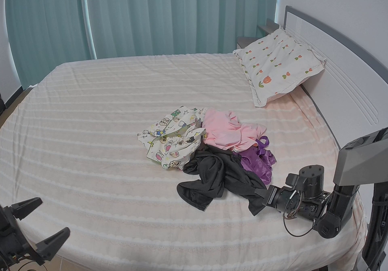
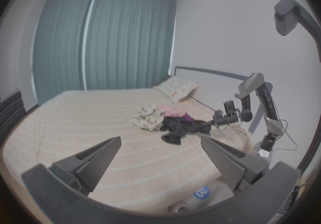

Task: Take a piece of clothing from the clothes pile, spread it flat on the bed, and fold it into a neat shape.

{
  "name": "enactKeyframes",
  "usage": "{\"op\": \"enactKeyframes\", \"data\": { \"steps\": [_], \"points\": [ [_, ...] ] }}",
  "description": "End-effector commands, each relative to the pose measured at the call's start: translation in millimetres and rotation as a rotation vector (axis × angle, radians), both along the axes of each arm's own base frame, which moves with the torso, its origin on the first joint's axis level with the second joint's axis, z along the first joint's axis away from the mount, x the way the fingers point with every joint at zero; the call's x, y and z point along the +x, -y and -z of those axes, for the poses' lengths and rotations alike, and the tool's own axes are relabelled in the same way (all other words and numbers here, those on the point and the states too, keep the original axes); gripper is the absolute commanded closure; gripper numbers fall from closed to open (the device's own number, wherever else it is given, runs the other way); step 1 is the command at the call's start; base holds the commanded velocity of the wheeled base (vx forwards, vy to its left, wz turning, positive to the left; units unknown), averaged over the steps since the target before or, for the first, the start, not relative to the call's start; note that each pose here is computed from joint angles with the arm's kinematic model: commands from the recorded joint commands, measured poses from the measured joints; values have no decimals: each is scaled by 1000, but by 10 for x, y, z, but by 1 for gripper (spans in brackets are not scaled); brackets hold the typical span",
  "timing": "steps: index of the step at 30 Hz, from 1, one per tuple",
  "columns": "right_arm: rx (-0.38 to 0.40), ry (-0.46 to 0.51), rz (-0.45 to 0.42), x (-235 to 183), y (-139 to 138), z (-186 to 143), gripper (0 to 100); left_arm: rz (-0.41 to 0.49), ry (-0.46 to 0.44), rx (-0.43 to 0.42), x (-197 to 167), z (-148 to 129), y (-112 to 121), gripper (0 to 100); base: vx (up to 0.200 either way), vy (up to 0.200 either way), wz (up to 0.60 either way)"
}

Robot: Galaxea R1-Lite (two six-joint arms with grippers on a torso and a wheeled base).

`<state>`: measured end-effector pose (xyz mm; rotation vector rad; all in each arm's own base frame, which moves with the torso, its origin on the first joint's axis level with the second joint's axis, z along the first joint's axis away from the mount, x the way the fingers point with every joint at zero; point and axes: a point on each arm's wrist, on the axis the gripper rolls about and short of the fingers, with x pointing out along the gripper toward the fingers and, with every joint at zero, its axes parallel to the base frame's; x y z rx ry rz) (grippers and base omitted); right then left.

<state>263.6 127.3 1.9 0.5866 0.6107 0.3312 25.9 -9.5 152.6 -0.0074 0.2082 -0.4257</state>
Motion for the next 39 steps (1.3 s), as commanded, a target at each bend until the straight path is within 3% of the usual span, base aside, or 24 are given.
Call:
{"op": "enactKeyframes", "data": {
  "steps": [1,4,8,13,22,28,34,39],
  "points": [
    [20,8,-13,-166,67,-29,100,254,-414,49,718,226,231,0,0,0,0],
    [22,5,-12,-166,67,-25,100,293,-490,71,976,356,353,0,0,0,0],
    [30,5,-3,-165,68,-26,100,274,-551,119,1288,573,496,0,0,0,0],
    [61,-26,13,-199,62,-6,100,222,-586,178,1489,806,742,0,0,0,0],
    [68,-36,19,-217,71,9,100,101,-585,194,1828,1230,1290,0,0,0,0],
    [71,-29,21,-218,76,-15,100,25,-584,185,2047,1459,1446,0,0,0,0],
    [70,-32,23,-217,80,-6,100,-65,-580,108,2334,1593,1632,0,0,0,0],
    [70,-30,18,-221,64,-8,100,-123,-563,97,2519,1740,1790,0,0,0,0]
  ]
}}
